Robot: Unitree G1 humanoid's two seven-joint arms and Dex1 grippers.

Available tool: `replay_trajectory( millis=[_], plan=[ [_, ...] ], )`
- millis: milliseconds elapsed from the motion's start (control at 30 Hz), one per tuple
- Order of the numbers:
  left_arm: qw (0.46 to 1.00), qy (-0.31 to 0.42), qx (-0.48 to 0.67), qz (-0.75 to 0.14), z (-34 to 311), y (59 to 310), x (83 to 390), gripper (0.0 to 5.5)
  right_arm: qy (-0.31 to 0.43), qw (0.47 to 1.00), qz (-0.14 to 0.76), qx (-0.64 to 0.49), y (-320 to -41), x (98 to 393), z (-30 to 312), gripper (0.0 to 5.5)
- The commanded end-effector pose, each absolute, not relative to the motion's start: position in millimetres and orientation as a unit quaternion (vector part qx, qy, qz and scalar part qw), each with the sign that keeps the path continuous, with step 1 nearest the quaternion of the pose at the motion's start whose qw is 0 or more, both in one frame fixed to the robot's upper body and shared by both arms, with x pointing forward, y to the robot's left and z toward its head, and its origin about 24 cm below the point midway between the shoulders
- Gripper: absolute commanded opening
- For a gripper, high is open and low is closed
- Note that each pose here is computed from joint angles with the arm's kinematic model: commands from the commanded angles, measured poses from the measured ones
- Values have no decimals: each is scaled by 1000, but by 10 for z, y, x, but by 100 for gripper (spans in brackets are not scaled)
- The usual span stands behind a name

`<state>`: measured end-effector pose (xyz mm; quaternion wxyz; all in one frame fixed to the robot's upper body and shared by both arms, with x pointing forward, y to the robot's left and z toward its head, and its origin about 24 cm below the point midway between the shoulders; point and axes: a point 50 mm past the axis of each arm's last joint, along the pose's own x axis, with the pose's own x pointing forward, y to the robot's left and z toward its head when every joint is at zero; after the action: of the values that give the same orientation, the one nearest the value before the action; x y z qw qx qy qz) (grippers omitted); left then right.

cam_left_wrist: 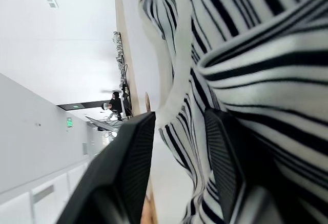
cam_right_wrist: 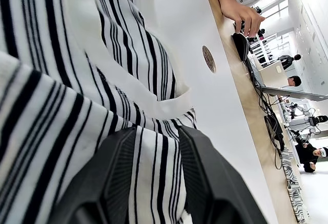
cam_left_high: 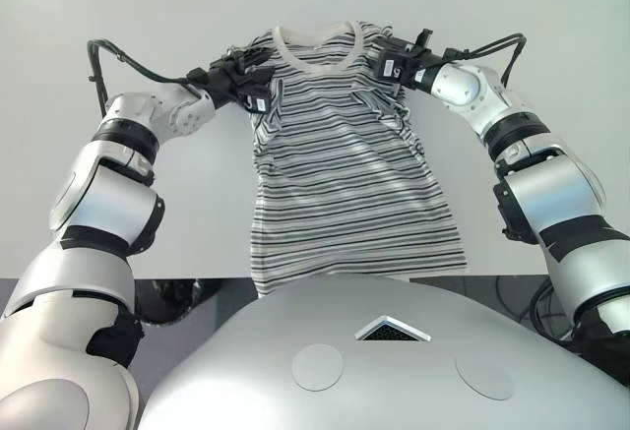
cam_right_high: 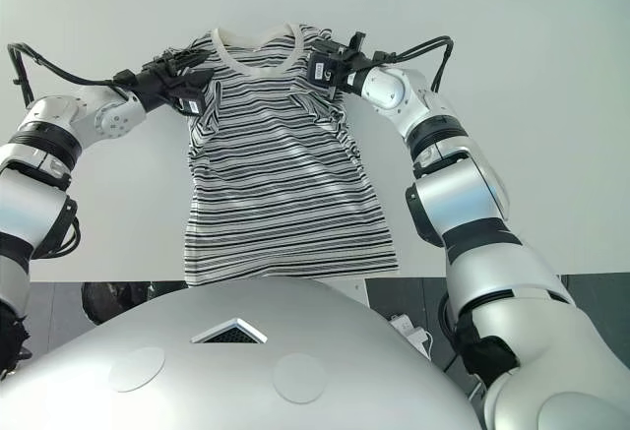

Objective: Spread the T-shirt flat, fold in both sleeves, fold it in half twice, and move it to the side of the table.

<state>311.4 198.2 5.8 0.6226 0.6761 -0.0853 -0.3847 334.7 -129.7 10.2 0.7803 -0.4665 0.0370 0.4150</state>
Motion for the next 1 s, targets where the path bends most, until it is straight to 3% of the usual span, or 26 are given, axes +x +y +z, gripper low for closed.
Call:
replay_trajectory(
  millis=[33, 333, 467, 600, 700, 767, 833, 900, 1000],
  plan=[
    [554, 1, 719, -420, -297, 2184, 2899, 181, 77, 792, 389, -465, -1354, 3358, 24, 157],
    [528, -93, 764, -359, -156, 1800, 3183, 181, 78, 841, 335, -418, -1225, 3415, 36, 157],
    [518, -125, 777, -334, -74, 1741, 3264, 181, 75, 850, 321, -411, -1254, 3429, 56, 157],
    [598, -246, 703, -296, 272, 1674, 3318, 181, -11, 872, 328, -363, -1537, 3347, 266, 157],
    [647, -360, 624, -250, 687, 1771, 3261, 181, -101, 885, 311, -332, -1820, 3116, 582, 157],
    [656, -447, 564, -228, 1105, 1834, 3025, 181, -165, 889, 287, -317, -2017, 2800, 921, 157],
    [652, -471, 543, -243, 1322, 1897, 2709, 181, -189, 892, 273, -308, -2207, 2481, 1124, 157],
    [644, -430, 561, -292, 1282, 2043, 2358, 181, -155, 890, 288, -317, -2483, 2142, 1163, 157],
    [615, -301, 611, -396, 796, 2324, 1757, 181, -36, 847, 362, -388, -2801, 1633, 1021, 157]
  ],
)
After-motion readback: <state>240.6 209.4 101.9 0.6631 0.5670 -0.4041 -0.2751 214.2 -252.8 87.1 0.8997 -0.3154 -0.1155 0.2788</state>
